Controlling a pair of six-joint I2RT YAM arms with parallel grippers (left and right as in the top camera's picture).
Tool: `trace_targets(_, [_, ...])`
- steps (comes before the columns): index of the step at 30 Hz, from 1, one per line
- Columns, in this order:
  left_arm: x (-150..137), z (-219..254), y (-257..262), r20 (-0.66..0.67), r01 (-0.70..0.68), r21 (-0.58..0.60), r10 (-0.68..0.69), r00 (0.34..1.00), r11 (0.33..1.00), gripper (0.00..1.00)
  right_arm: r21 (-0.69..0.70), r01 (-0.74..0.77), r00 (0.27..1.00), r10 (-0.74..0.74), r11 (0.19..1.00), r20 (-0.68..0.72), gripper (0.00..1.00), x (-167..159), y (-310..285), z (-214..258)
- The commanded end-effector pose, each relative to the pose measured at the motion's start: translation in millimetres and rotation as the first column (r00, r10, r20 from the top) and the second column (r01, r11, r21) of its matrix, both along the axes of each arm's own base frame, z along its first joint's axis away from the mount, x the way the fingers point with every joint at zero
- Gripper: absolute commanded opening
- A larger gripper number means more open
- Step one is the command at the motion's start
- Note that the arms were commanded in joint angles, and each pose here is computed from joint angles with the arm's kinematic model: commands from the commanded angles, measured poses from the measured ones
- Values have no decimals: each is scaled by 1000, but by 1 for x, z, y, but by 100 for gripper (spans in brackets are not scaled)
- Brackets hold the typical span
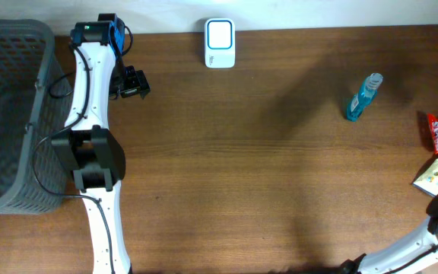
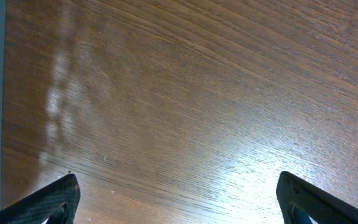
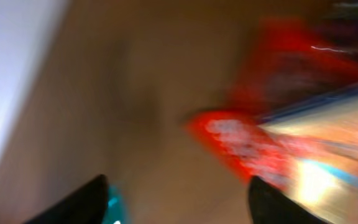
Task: Scan the item barcode
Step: 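Carry the bag right and drop it near the red bag, then grasp the blue mouthwash bottle with the right gripper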
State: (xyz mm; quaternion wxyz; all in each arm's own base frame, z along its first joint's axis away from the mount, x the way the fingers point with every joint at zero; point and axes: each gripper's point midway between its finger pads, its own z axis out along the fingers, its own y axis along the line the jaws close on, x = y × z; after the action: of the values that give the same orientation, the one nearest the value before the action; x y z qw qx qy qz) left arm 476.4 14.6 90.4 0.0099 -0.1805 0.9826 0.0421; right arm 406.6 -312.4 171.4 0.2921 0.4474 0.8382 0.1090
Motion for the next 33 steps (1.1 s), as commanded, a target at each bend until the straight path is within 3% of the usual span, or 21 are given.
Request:
trace_targets(1, [0,-1,3,0,-14,8,14,1000,1000,99,31,-521,809,481,853,337,88,58,115,46])
trace_targets(3, [1,-1,3,1,-14,8,14,1000,1000,99,-33,-630,726,603,776,331,95,74,159,46])
trace_targets(5, [1,-1,3,1,-13,8,13,1000,1000,99,-79,-659,707,652,748,275,96,84,178,39])
trace_targets(12, [0,-1,4,0,-16,8,16,1000,1000,99,-284,-611,784,614,739,-90,96,103,188,6])
trace_targets(20, [1,-1,2,1,-12,8,12,1000,1000,99,-347,-584,811,504,734,-298,93,88,172,-11])
trace_targets(23, [0,-1,3,0,-13,8,13,1000,1000,99,-308,-600,796,512,738,-324,82,85,174,-25])
trace_targets(28, [1,-1,3,0,-13,8,13,1000,1000,99,-224,-640,766,587,735,-264,77,88,195,-37])
trace_targets(30, [1,-1,3,1,-13,8,13,1000,1000,99,-226,-640,766,587,735,-260,61,89,195,-36])
trace_targets(33, [1,-1,3,1,-14,8,14,1000,1000,99,-218,-642,764,589,735,-265,46,87,195,-37])
